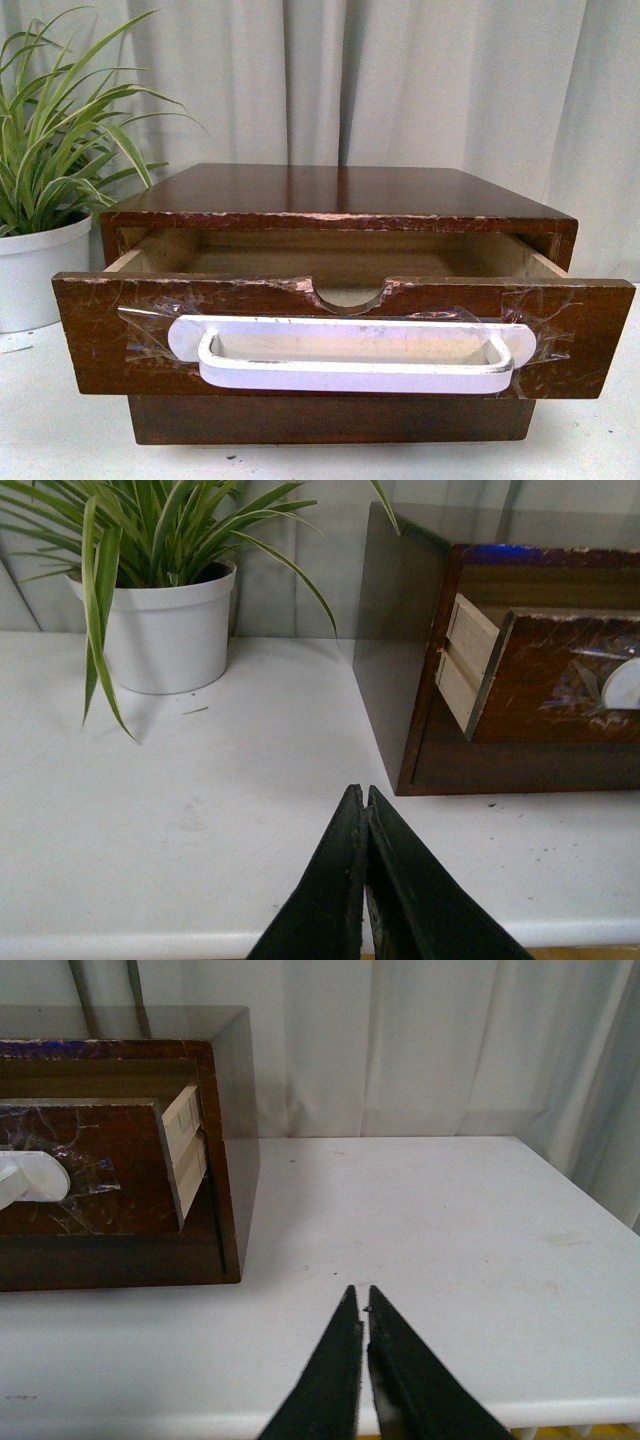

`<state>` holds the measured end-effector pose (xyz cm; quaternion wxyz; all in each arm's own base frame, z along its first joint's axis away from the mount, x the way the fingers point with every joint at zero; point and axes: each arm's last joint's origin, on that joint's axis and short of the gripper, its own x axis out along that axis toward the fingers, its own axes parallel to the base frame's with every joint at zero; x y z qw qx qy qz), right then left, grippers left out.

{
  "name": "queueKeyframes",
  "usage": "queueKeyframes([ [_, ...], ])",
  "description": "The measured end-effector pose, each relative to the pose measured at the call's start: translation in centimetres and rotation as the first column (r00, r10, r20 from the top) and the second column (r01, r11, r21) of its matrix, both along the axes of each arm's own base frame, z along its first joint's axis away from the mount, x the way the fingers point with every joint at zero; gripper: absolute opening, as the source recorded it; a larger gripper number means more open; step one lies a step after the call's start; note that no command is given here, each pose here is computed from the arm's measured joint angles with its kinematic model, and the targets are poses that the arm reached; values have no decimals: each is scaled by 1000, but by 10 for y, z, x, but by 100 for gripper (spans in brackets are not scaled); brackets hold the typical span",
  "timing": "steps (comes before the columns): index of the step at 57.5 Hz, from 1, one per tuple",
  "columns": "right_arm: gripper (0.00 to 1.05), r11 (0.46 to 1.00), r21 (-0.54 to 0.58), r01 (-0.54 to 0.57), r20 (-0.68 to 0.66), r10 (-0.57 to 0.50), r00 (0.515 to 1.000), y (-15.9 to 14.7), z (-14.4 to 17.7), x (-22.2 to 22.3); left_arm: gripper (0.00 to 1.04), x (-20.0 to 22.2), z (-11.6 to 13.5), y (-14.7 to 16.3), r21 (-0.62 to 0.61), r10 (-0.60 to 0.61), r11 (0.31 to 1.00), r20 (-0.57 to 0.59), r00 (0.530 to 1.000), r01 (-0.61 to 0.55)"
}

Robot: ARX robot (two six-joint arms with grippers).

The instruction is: Open drawer

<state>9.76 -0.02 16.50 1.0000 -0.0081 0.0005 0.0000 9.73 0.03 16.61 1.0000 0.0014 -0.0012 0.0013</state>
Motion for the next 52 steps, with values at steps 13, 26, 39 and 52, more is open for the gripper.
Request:
queueKeyframes([
  [13,1,1000,3,0,0,0,1000,0,0,0,4,0,0,0,-1,-1,1000,0,1000,1],
  [26,1,1000,3,0,0,0,1000,0,0,0,4,0,0,0,-1,-1,1000,0,1000,1],
  [39,1,1000,3,0,0,0,1000,0,0,0,4,0,0,0,-1,-1,1000,0,1000,1],
  [52,13,1000,3,0,0,0,1000,0,0,0,21,0,0,0,-3,-1,1000,0,1000,1],
])
